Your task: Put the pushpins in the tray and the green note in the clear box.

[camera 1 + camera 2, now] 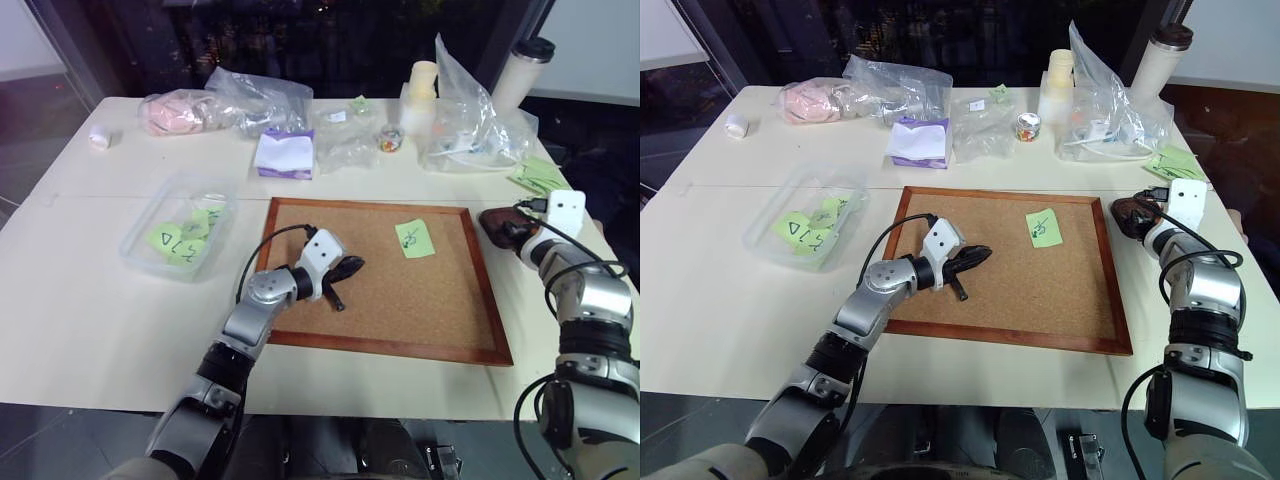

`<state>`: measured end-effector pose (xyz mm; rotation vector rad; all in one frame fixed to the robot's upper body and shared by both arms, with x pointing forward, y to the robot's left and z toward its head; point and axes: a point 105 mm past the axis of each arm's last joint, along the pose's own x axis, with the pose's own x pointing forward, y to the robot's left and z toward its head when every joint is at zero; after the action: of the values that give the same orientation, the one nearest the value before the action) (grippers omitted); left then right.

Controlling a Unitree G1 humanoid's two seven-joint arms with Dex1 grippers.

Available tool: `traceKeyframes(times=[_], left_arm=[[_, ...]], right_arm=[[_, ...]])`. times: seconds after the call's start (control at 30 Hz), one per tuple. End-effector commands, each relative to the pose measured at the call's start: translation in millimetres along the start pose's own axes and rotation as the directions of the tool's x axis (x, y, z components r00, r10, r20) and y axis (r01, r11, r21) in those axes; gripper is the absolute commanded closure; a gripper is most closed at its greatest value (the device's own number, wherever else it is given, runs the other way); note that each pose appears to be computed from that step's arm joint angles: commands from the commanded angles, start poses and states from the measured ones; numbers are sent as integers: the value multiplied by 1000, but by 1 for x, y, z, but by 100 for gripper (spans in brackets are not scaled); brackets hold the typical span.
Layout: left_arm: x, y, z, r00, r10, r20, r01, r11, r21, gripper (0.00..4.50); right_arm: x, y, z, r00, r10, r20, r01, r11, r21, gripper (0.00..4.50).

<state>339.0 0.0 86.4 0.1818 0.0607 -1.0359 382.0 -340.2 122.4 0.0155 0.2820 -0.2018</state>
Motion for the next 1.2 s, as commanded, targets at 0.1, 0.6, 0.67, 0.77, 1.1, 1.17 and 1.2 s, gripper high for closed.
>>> traceKeyframes(times=[0.1,0.6,0.67,0.77,1.1,1.17,1.2], left_arm=[[-3,-6,-22,998,-7,-69,5,999,-36,450],[-2,-6,-22,998,-9,-68,7,999,-35,450],[-2,-6,-22,998,-11,-68,9,999,-34,450],[-3,-6,-22,998,-11,-69,9,999,-34,450],[-4,-5,-23,997,-7,-72,4,999,-36,450],[-4,-5,-23,997,-5,-72,2,999,-37,450],[-4,-5,-23,997,-4,-72,1,999,-38,450]], right_arm=[[-8,6,36,994,34,102,-33,999,-14,269],[-64,131,25,858,512,46,-497,849,-179,441],[-65,137,16,852,523,17,-510,837,-199,441],[-67,147,4,840,543,-18,-531,813,-238,441],[-64,162,-5,818,575,-26,-561,787,-257,361],[-64,163,-4,820,572,-22,-558,789,-257,263],[-63,163,-5,821,571,-25,-557,789,-261,206]])
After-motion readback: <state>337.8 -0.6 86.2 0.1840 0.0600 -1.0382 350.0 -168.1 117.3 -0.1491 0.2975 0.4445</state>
